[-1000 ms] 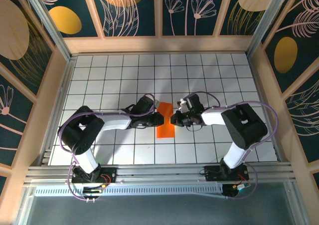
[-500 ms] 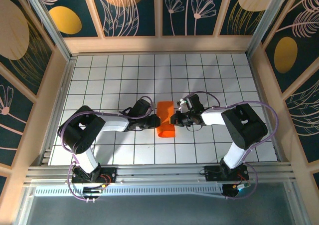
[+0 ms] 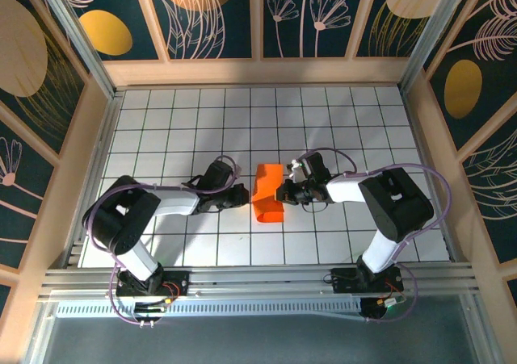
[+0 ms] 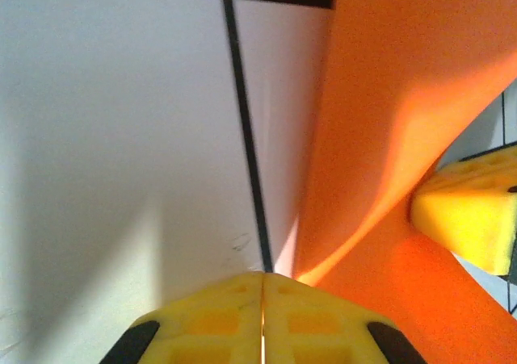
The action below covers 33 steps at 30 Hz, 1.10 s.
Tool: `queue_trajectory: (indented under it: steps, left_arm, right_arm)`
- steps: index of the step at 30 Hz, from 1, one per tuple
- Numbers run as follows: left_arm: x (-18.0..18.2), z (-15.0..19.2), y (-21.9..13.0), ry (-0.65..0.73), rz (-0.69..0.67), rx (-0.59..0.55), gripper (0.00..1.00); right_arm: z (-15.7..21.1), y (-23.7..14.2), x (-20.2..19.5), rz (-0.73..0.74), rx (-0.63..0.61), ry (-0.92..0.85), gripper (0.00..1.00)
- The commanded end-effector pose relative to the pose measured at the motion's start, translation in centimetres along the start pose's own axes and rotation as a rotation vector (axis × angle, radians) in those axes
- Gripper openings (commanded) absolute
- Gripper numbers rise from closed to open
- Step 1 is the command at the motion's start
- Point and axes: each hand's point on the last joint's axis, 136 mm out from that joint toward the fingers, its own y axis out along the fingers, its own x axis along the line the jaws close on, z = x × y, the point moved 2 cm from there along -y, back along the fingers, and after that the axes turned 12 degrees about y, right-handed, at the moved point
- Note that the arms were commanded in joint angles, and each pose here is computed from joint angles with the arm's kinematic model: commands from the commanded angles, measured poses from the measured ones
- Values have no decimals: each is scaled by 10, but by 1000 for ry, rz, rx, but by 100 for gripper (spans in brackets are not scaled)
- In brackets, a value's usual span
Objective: Fold a paper plane with a square sheet of paper (fold left side to right side)
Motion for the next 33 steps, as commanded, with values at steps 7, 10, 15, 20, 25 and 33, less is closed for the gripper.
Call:
queue_trajectory:
  steps: [7, 10, 15, 20, 25, 33]
  left_arm:
    - [-46, -29, -23, 135, 134, -113, 4]
    - [-54, -25, -10, 154, 148, -74, 3]
    - [-60, -17, 12, 171, 149, -22, 3]
    - [-51, -9, 24, 167, 110, 13, 3]
    - [-43, -3, 30, 161, 91, 38, 3]
    - [-34, 9, 35, 152, 60, 70, 3]
  right_arm:
    - [27, 5, -64, 258, 47, 86, 0]
    - [27, 5, -64, 260, 46, 87, 0]
    - [27, 5, -65, 263, 49, 89, 0]
    - [25, 6, -63, 260, 48, 88, 0]
    - [29, 9, -59, 259, 58, 70, 0]
    - [28, 9, -58, 255, 59, 67, 0]
